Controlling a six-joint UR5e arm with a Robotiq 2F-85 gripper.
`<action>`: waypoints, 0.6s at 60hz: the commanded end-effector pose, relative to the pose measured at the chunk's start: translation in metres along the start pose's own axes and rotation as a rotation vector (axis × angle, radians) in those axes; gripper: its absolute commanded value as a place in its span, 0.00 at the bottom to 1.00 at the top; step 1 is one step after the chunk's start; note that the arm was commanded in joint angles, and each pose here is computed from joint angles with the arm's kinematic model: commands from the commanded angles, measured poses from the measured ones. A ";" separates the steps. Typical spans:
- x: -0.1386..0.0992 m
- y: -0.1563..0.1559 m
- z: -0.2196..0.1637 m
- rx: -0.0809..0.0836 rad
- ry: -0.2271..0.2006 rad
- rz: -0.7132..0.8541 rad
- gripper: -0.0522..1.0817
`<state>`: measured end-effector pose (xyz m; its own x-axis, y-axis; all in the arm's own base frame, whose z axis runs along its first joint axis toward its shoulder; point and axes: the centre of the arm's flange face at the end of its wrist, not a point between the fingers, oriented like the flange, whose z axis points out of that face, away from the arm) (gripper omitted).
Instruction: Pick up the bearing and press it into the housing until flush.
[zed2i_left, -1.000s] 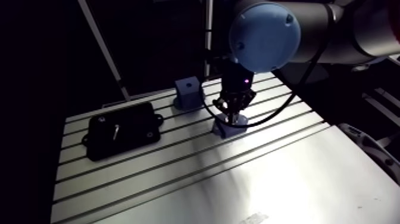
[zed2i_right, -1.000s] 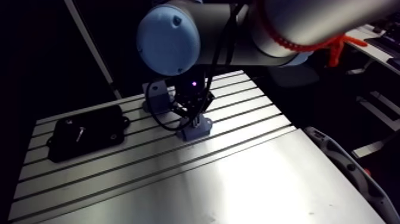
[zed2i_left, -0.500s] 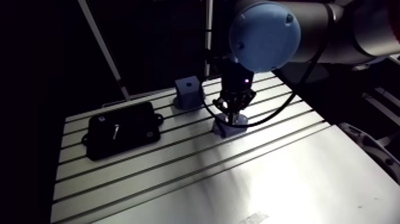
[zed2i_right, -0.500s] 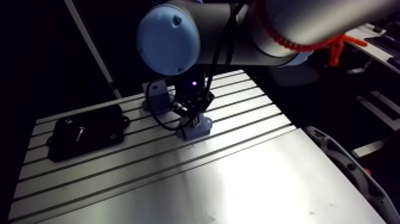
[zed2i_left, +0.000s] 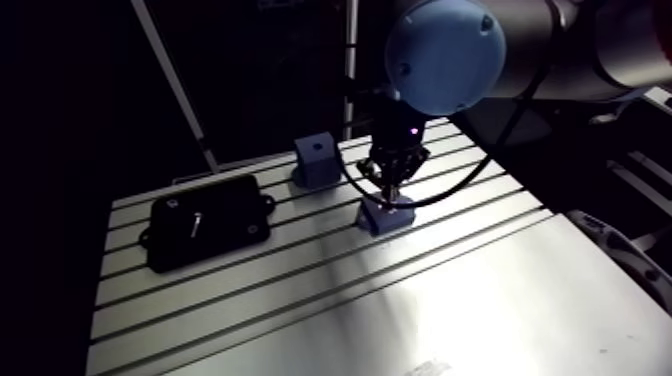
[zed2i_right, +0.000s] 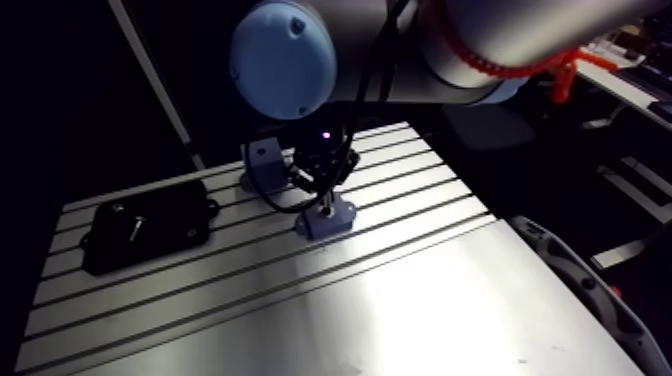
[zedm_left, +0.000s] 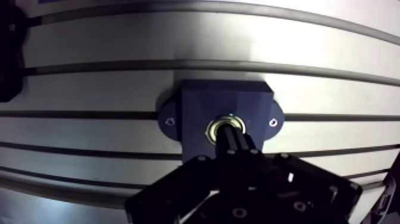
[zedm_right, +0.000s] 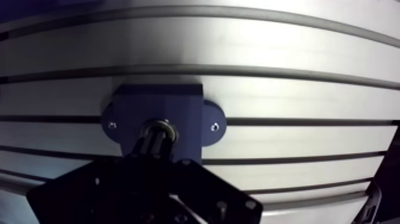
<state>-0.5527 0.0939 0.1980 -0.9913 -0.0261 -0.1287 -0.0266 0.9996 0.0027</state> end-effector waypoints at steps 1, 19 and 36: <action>0.000 0.001 -0.028 -0.019 0.045 0.002 1.00; -0.007 -0.045 -0.095 0.015 -0.035 -0.069 0.05; 0.003 -0.118 -0.196 0.011 -0.059 0.022 0.05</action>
<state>-0.5636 0.0558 0.2907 -0.9887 -0.0658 -0.1348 -0.0654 0.9978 -0.0076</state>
